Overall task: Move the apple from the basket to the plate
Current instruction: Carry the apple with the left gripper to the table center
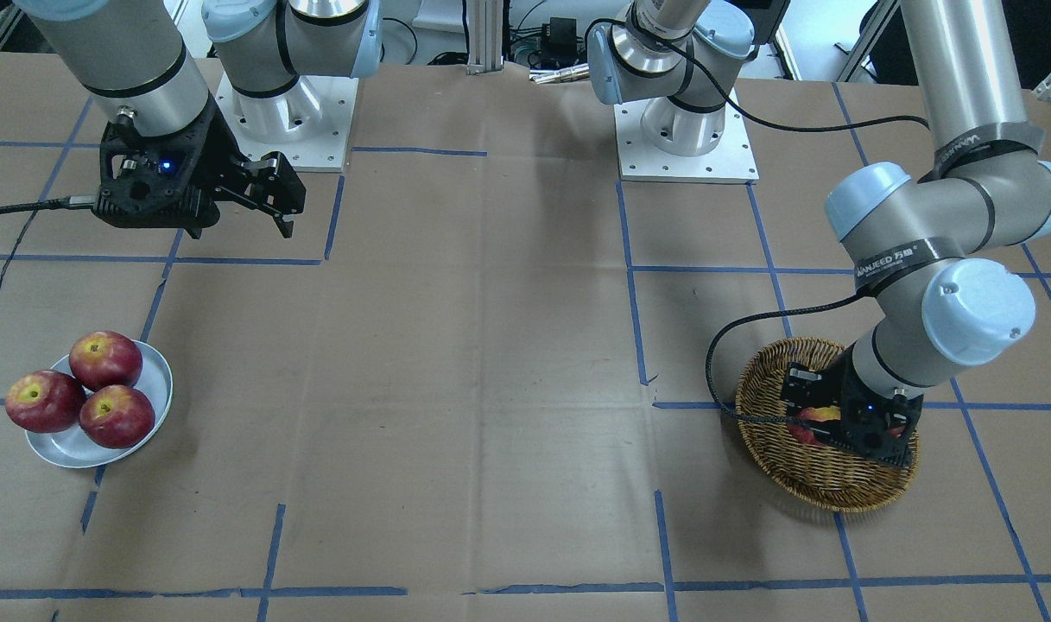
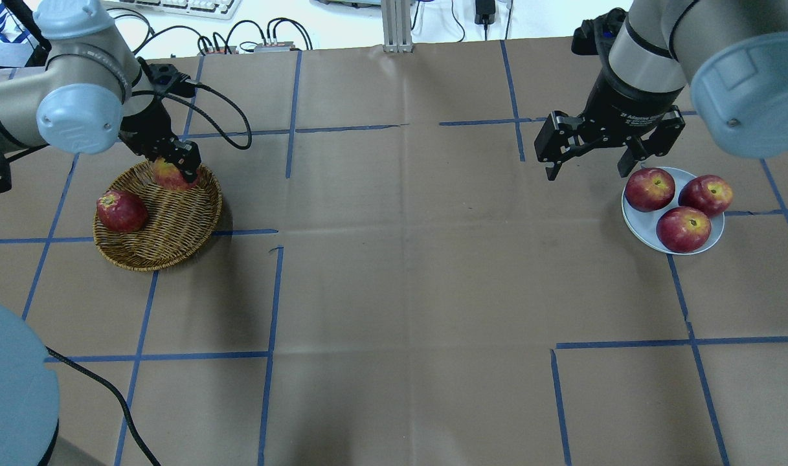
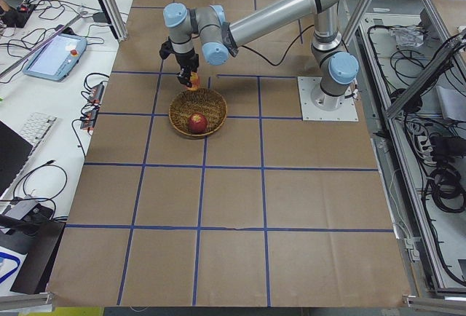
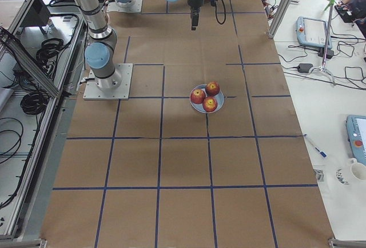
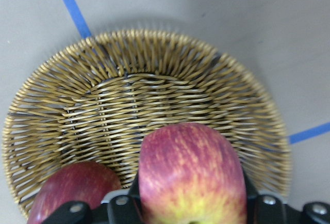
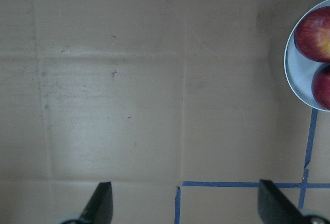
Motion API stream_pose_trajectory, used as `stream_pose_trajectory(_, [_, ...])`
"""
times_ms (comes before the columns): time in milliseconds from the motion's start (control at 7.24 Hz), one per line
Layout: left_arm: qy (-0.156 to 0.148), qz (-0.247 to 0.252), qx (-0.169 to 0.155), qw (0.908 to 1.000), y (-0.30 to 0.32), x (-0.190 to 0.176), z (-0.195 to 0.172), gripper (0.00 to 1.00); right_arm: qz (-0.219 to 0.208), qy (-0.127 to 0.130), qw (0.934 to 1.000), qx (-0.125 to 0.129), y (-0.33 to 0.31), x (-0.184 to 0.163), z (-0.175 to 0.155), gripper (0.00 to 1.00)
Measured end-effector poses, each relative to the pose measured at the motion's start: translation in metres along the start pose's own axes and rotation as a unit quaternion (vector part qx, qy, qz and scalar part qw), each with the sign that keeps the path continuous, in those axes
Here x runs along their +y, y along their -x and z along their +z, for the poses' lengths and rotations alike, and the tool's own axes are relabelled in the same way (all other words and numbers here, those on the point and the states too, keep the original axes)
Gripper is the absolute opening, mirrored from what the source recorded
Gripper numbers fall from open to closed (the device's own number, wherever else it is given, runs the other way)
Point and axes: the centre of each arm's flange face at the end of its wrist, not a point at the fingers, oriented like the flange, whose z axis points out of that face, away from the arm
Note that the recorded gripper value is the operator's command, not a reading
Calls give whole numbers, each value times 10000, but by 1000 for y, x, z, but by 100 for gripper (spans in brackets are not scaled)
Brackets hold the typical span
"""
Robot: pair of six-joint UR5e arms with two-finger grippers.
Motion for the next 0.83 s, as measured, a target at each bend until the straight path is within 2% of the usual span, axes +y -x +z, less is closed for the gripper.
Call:
stream_pose_trajectory(415, [-231, -857, 137, 9960, -128, -44, -27, 39, -1, -2, 10000, 2, 0, 0, 0, 100])
stream_pose_trajectory(829, [-178, -1216, 149, 9923, -250, -80, 11, 39, -1, -3, 10000, 2, 0, 0, 0, 100])
